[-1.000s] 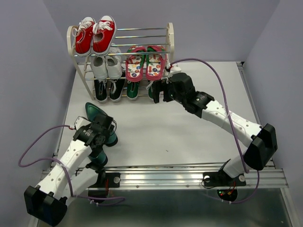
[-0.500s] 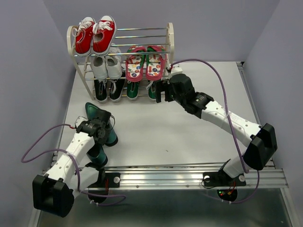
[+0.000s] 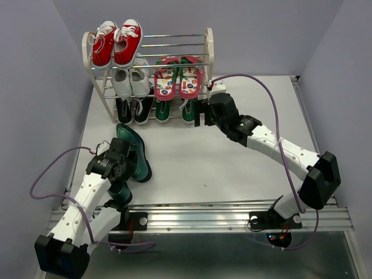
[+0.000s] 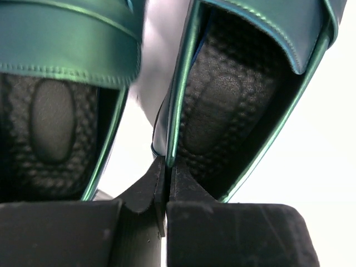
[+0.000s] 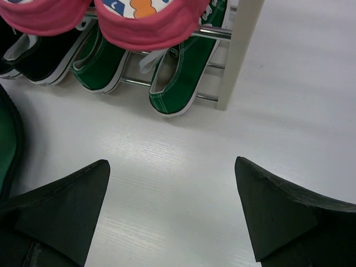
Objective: Place and organize the shoes onto the shoe shelf
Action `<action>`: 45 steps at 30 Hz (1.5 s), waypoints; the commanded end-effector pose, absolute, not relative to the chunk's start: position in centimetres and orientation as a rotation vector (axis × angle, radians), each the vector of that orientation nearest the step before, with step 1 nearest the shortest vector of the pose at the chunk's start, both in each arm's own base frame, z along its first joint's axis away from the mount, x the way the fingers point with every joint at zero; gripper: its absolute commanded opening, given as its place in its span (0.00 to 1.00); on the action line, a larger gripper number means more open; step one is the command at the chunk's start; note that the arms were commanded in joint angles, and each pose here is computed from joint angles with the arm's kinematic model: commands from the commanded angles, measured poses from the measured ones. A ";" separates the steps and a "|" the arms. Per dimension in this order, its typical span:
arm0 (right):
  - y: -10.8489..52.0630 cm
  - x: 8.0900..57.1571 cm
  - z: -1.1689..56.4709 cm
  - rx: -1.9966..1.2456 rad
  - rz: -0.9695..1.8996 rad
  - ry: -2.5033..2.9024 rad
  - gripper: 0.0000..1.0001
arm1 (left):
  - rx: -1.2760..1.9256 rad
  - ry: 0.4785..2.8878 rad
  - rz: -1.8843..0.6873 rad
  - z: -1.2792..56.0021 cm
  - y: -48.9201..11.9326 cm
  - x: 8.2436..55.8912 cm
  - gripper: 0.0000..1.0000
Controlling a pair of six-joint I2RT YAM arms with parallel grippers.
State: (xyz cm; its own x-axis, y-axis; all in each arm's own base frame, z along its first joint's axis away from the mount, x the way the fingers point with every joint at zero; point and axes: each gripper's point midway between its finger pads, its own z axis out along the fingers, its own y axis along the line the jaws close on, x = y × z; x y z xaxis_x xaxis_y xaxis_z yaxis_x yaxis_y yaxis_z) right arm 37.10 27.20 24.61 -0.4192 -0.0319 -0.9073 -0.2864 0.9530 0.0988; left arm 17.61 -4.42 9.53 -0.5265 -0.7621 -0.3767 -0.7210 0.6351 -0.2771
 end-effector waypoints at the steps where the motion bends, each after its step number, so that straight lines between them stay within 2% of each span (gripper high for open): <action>1: 26.0 36.5 25.3 -0.190 0.257 1.954 1.00 | -0.836 2.395 -0.301 14.5 -6.4 18.7 0.00; 12: 22.4 35.6 24.0 -0.134 0.163 1.962 1.00 | -0.236 2.676 -0.354 16.3 -12.2 15.3 0.00; 17: 20.6 35.2 24.5 -0.095 0.126 1.944 1.00 | -0.068 2.694 -0.375 17.4 -14.2 14.2 0.00; 20: 17.2 35.6 24.7 0.077 0.011 1.926 1.00 | 0.004 2.661 -0.391 18.4 -15.9 15.0 0.00; 21: 13.9 35.6 24.7 0.201 -0.156 1.897 1.00 | 0.048 2.640 -0.400 19.2 -16.9 15.4 0.00; 24: 9.0 34.7 24.3 0.395 -0.366 1.852 1.00 | 0.149 2.563 -0.477 21.9 -19.9 16.3 0.00; 32: -1.1 33.4 21.5 0.752 -0.464 1.816 1.00 | 0.303 2.304 -0.507 31.1 -23.4 19.5 0.00; 38: -1.0 33.5 20.3 0.753 -0.444 1.858 1.00 | 0.262 2.048 -0.606 41.4 -25.8 22.7 0.00; 45: -0.1 34.2 18.9 0.719 -0.420 1.921 1.00 | 0.003 1.849 -0.502 48.5 -25.2 28.3 0.00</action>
State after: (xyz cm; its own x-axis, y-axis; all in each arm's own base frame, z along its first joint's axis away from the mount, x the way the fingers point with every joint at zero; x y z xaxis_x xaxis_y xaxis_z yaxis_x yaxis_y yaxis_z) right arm 33.57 -0.65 18.67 -0.3423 0.2726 -0.8992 0.6489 0.7607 -0.0164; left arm 24.71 -26.51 40.96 -0.5473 -0.0213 -0.8366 0.3487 0.9030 -0.2511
